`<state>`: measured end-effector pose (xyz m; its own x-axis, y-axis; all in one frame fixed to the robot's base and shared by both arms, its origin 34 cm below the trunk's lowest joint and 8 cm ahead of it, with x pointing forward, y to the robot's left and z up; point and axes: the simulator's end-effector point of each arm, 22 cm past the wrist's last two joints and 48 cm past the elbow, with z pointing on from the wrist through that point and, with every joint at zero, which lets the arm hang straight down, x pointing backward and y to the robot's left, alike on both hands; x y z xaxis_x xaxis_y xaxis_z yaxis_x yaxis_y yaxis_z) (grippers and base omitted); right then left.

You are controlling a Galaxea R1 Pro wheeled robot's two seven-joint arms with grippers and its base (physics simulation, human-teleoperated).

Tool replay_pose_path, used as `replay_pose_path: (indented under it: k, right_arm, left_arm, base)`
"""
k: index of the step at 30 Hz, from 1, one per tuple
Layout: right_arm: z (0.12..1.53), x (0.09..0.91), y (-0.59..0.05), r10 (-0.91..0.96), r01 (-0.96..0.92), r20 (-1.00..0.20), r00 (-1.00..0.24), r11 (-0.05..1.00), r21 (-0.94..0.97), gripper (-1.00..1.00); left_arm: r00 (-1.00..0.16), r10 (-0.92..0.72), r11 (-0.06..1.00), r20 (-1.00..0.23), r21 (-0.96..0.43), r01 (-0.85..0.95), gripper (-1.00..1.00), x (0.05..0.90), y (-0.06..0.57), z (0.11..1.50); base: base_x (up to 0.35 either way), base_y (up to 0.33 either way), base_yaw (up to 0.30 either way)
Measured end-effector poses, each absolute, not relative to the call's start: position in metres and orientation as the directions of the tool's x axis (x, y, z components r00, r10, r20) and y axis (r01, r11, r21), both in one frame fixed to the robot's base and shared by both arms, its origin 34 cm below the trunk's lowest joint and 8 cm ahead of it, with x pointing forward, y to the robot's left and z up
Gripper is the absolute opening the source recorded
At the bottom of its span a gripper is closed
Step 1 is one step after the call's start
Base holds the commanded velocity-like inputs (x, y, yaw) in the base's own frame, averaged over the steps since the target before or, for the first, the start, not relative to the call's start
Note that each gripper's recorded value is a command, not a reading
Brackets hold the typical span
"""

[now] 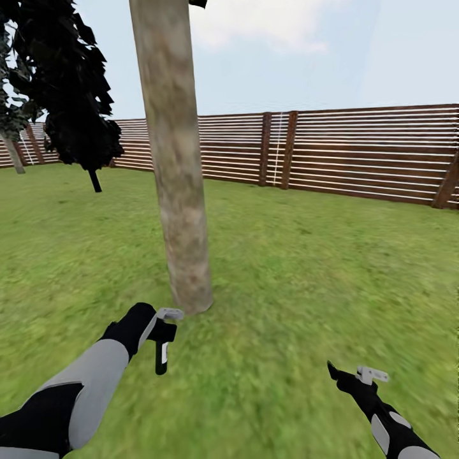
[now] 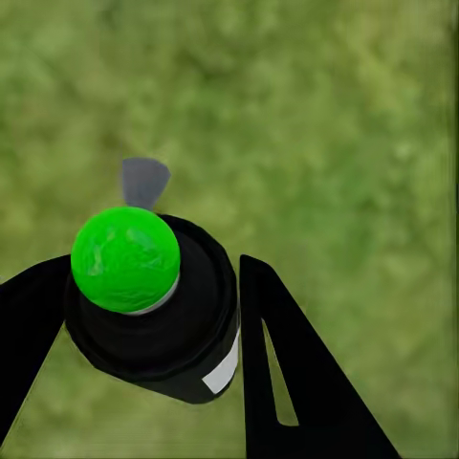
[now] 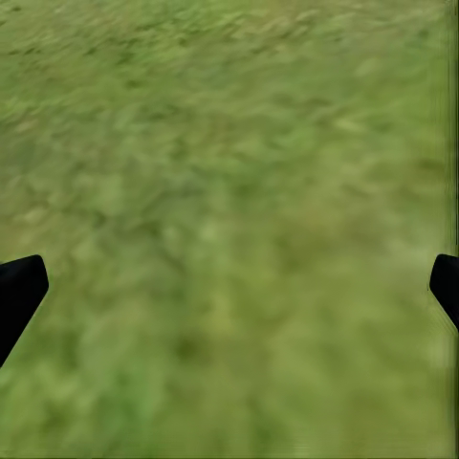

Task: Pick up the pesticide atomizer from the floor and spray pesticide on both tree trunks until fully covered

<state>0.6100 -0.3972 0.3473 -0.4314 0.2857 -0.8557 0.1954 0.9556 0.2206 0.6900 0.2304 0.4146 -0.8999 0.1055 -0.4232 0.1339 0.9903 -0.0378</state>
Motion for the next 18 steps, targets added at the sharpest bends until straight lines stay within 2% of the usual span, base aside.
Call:
replay_pose_path:
  k: [6, 13, 18]
  right_arm:
    - [0.346, 0.61, -0.398, 0.286, 0.197, -0.855, -0.433, 0.955, 0.219, 1.0]
    - [0.344, 0.609, -0.398, 0.286, 0.198, -0.853, -0.437, 0.955, 0.219, 1.0]
    - [0.344, 0.609, -0.398, 0.286, 0.198, -0.853, -0.437, 0.955, 0.219, 1.0]
  left_arm:
    - [-0.899, 0.102, 0.992, -0.426, -0.019, 0.122, -1.0, 0.691, 0.247, 0.413]
    - [-0.901, 0.094, 0.993, -0.423, -0.019, 0.113, -1.0, 0.69, 0.253, 0.41]
    - [-0.901, 0.094, 0.993, -0.423, -0.019, 0.113, -1.0, 0.69, 0.253, 0.41]
  base:
    - [0.301, 0.0, -0.025]
    - [0.048, 0.0, 0.084]
    - [0.185, 0.0, 0.003]
